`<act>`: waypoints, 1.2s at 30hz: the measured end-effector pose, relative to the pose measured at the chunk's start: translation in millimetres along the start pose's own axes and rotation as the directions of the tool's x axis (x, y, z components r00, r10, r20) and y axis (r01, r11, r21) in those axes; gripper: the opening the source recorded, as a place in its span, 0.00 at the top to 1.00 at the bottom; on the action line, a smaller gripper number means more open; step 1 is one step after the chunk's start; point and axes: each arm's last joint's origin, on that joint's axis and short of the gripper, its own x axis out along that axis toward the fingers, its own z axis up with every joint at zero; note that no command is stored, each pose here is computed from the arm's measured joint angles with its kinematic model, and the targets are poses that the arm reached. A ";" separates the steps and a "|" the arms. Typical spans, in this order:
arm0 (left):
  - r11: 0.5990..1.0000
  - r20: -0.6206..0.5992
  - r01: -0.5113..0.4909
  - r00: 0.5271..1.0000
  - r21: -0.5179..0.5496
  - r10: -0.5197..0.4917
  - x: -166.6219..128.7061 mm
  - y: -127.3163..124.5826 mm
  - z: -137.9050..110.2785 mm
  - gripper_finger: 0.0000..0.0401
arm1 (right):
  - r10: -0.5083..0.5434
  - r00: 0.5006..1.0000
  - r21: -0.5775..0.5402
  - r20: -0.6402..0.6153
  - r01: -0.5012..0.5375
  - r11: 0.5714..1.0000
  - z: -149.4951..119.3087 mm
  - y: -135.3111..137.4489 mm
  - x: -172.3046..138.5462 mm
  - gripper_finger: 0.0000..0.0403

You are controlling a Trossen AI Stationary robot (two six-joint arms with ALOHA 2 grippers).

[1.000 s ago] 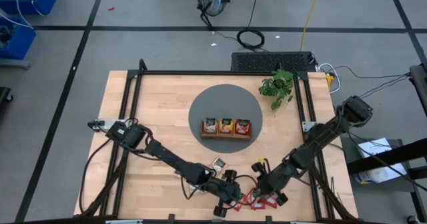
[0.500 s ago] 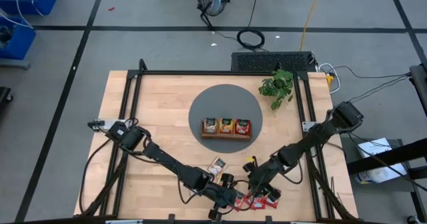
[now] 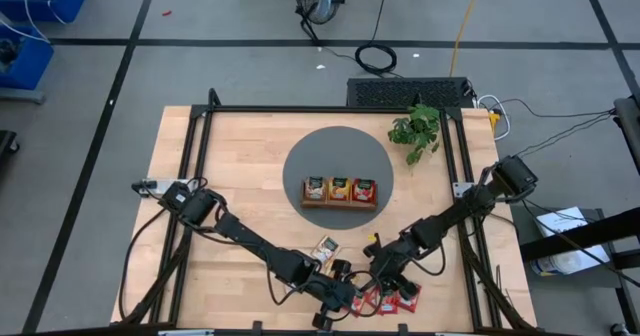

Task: Pick & Place Tea
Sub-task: Put the red tea bag into the right slot of the wooden organizer

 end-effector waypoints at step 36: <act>0.986 0.145 0.163 0.976 0.026 -0.165 1.0 -9.3 13.4 0.99 | -0.130 0.969 -0.043 0.209 0.142 0.989 26.5 30.9 -40.4 0.89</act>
